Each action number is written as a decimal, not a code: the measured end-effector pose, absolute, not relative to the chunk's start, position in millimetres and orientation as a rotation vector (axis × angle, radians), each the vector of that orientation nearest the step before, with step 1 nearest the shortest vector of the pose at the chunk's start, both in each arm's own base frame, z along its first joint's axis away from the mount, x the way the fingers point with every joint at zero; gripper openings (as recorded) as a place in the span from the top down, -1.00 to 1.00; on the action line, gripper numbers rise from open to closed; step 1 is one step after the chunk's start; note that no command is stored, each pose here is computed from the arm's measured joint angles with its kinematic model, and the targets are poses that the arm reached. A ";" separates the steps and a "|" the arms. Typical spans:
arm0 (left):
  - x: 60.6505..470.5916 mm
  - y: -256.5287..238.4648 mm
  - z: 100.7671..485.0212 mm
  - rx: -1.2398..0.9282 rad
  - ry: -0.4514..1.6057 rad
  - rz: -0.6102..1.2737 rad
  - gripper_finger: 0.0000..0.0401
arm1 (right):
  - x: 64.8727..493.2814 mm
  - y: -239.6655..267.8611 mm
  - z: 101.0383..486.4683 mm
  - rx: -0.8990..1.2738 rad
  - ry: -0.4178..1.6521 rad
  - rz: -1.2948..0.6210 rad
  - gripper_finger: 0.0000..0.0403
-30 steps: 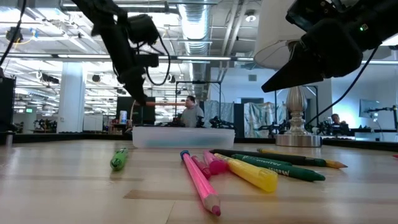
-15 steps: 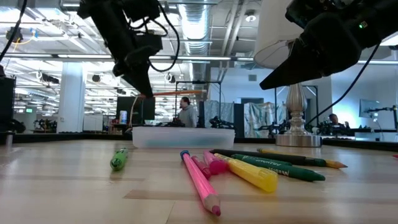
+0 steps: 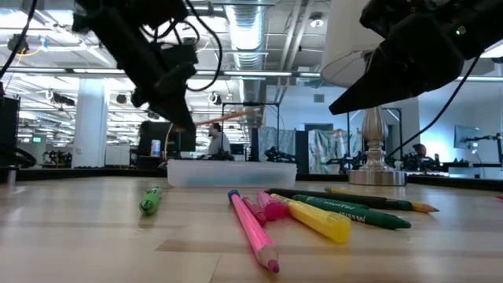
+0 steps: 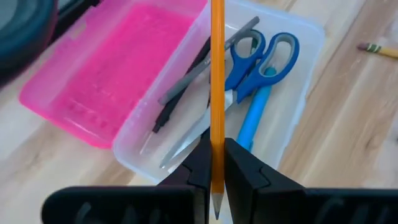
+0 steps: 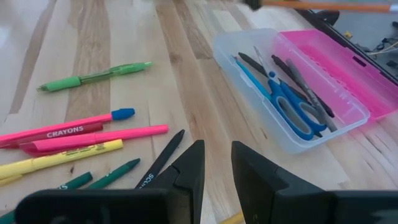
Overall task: Pick & place school supplies into a supply box
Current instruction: Put the orange pencil into the pink supply box, then put the yellow pencil into the pink supply box, then put the green pen into the pink supply box
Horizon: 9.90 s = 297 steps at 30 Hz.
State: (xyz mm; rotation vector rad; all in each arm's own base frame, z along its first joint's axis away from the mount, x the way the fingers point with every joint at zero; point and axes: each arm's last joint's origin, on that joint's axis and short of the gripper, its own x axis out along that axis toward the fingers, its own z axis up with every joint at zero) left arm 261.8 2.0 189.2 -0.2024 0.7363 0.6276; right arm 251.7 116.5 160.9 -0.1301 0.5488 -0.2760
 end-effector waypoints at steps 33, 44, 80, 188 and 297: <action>278.3 13.6 138.9 -0.145 0.808 0.549 0.78 | 257.7 103.6 161.1 -0.116 0.551 -0.320 0.63; 282.9 10.9 146.9 -0.067 0.786 0.489 0.60 | 257.7 103.6 161.1 -0.115 0.551 -0.320 0.63; 199.7 -152.0 151.0 0.625 0.574 -0.011 0.59 | 242.1 112.1 149.4 0.383 0.595 -0.459 0.63; 197.6 -149.7 146.9 0.560 0.624 -0.015 0.59 | 266.0 170.6 134.4 -0.075 1.271 -0.494 1.00; 169.5 -142.2 144.8 0.508 0.706 0.176 0.59 | 374.9 48.2 197.2 -0.408 0.686 -0.451 0.83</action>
